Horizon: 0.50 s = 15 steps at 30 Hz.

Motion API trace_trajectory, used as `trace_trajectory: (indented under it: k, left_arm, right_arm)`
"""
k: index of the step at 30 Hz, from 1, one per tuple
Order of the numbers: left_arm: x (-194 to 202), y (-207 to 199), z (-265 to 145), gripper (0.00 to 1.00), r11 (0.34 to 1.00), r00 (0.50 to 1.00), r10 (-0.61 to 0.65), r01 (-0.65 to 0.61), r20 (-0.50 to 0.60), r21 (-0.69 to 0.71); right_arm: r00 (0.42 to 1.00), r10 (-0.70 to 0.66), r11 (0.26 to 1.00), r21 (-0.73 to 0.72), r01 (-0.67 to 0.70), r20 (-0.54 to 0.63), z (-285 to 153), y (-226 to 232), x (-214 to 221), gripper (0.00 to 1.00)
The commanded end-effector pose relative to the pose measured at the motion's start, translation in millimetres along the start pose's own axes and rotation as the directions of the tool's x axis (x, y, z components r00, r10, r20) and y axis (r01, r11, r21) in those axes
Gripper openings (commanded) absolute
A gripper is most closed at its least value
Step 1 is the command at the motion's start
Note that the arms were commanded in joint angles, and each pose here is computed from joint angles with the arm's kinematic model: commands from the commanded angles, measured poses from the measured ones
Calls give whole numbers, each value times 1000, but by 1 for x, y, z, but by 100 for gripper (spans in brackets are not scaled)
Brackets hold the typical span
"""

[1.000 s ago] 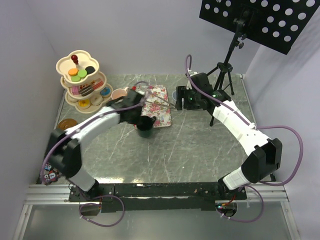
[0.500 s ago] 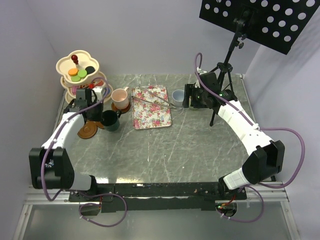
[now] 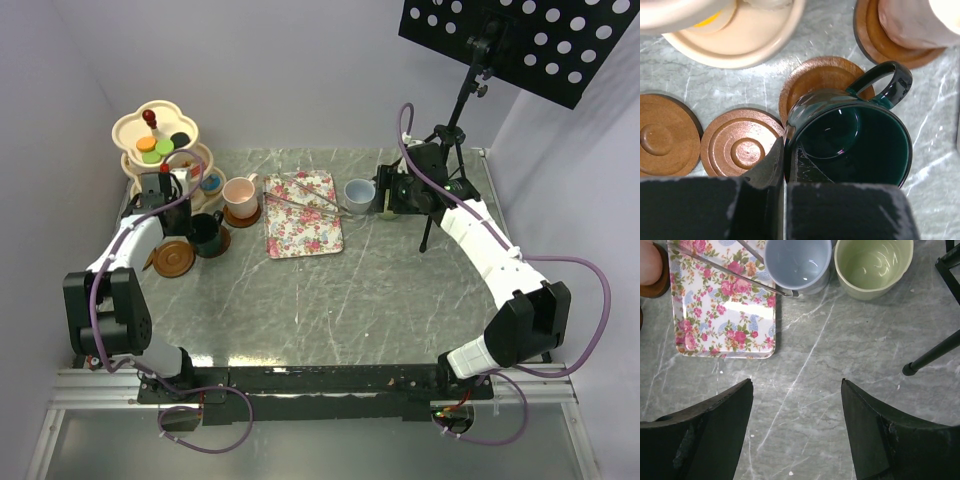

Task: Serve the afternoon tea
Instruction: Place the cup on the coaster.

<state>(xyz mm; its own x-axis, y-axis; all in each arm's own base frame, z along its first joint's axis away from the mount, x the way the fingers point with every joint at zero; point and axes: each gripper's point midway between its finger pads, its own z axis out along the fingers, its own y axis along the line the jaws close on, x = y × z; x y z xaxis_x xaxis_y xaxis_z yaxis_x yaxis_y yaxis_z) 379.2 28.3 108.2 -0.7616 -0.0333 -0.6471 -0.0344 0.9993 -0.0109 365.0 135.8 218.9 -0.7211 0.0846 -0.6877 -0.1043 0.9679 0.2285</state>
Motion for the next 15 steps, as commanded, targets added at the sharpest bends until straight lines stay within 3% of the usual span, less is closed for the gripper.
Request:
trace_trajectory:
  k: [1, 15]
  left_arm:
    - [-44, 4, -1, 1, 998, 986, -55, 58, 161, -18]
    - [-42, 2, 24, 1, 998, 989, -58, 59, 133, -3]
  right_arm:
    - [998, 3, 1000, -23, -2, 59, -11, 5, -21, 78]
    - [999, 3, 1000, -21, -2, 45, -7, 4, -18, 78]
